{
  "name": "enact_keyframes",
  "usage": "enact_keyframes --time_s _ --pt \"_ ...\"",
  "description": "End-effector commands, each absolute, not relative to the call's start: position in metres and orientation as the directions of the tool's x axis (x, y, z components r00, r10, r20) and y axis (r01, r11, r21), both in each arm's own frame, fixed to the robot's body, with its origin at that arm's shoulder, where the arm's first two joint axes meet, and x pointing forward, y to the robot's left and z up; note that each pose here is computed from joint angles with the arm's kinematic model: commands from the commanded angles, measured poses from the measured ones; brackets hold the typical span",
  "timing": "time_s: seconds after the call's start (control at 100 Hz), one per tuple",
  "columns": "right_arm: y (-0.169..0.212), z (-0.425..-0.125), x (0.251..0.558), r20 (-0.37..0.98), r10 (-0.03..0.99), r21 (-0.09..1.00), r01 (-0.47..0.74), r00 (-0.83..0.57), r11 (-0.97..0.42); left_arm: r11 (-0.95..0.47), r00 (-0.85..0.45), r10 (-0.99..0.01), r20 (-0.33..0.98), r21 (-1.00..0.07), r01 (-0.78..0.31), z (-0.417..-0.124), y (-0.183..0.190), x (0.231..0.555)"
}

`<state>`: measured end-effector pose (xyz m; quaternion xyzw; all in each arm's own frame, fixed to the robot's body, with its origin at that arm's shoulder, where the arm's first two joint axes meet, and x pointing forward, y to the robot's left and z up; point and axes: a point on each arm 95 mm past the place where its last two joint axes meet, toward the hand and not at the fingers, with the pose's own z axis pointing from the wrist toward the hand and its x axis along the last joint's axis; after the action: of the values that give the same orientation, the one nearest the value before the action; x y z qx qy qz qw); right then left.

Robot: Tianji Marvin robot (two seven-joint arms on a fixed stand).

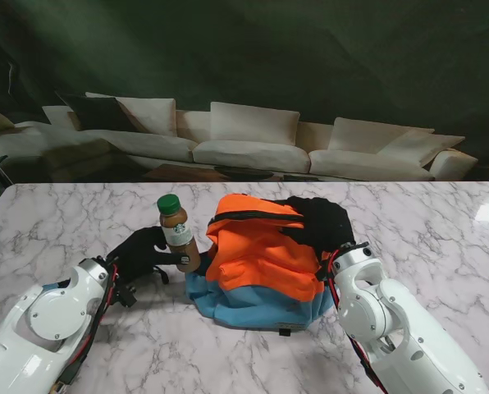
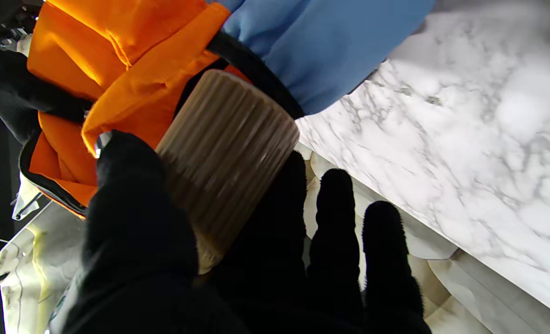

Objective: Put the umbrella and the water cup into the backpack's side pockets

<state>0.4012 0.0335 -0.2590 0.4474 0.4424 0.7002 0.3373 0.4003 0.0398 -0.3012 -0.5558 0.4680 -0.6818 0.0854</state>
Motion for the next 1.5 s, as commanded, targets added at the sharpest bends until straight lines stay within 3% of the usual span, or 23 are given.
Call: enact_keyframes --time_s 0.0,0.82,1.14,1.49 --pt "0.033 -0.265 0.399 0.328 0.87 0.925 -0.06 -0.368 -0.374 -0.545 -0.388 -0.622 0.68 -0.732 -0.408 -0.295 0.031 0.405" --pt "0.04 -0.267 0.398 0.347 0.85 0.918 -0.04 -0.395 -0.394 -0.532 -0.367 -0.641 0.674 -0.735 -0.421 -0.303 0.003 0.439" --pt "0.041 -0.267 0.403 0.353 0.852 0.916 -0.044 -0.388 -0.4 -0.553 -0.379 -0.575 0.725 -0.685 -0.473 -0.305 -0.019 0.432" --pt "0.041 -0.269 0.405 0.361 0.851 0.911 -0.048 -0.381 -0.409 -0.462 -0.379 -0.581 0.72 -0.676 -0.575 -0.317 -0.014 0.425"
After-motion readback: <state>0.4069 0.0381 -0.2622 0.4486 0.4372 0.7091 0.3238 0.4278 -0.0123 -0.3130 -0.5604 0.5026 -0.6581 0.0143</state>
